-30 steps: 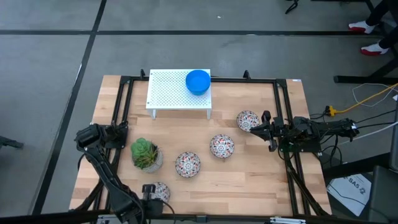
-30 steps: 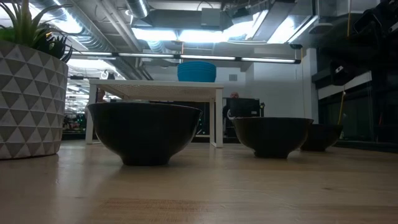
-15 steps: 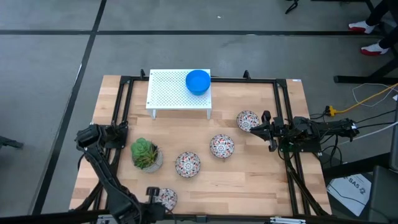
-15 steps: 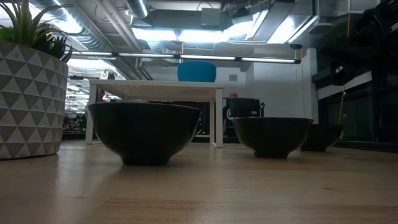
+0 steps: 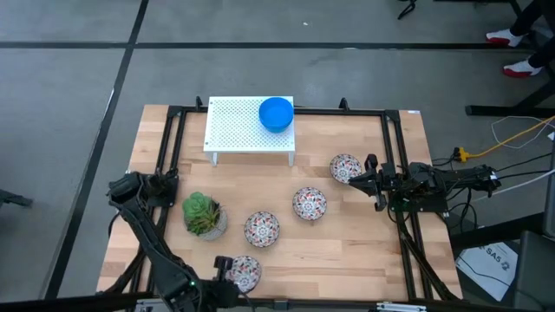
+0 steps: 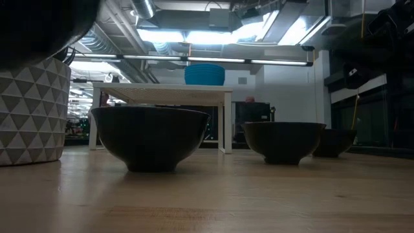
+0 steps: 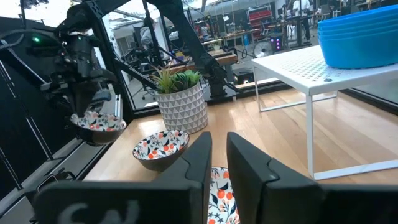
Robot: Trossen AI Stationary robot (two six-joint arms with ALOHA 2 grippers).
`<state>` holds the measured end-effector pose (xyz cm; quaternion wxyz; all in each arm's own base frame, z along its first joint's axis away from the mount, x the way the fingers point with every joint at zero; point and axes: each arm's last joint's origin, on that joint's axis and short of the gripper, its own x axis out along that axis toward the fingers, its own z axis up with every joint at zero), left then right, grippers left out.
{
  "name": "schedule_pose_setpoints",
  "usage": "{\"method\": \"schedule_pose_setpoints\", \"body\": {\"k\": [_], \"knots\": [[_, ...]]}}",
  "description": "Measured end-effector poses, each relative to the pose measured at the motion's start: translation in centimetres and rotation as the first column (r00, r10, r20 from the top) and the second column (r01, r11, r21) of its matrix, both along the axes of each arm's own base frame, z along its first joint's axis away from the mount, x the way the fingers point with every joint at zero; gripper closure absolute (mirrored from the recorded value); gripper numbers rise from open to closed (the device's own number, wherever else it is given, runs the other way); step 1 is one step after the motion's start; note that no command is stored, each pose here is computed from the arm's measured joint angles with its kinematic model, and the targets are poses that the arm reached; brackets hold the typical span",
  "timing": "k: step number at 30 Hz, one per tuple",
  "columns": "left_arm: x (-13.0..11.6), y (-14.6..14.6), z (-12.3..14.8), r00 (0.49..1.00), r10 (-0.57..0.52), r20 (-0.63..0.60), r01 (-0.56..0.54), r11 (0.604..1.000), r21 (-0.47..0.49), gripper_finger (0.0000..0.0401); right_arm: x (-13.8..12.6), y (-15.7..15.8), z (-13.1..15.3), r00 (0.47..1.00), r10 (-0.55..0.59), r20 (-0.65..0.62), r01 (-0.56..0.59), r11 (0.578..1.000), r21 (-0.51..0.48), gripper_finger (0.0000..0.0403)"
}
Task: Pick & Place Mini bowls
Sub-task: Put the white patterned bowl on the shelf
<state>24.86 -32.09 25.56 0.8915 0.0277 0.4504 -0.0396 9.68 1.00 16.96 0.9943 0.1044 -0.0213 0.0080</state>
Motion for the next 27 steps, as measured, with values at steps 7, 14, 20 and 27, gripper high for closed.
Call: {"method": "schedule_pose_setpoints", "body": {"k": [7,14,20,27], "knots": [[2.1,1.5,1.3,0.997,-0.074,0.026,0.072,0.993,0.094,0.0399,0.0,0.0,0.0,1.000,0.000,0.000,0.000,1.000,-0.001,0.0351],[4.2,3.3,2.5,0.985,-0.169,0.035,0.159,0.967,0.197,0.0399,0.0,0.0,0.0,1.000,0.000,0.001,0.000,1.000,0.000,0.0351],[5.4,6.2,4.4,0.977,-0.209,0.044,0.189,0.942,0.278,0.0399,0.0,0.0,0.0,1.000,0.000,0.000,0.000,1.000,-0.001,0.0351],[5.5,9.7,7.4,0.974,-0.212,0.073,0.176,0.925,0.335,0.0399,0.0,0.0,0.0,1.000,0.000,0.001,0.000,1.000,-0.001,0.0351]]}}
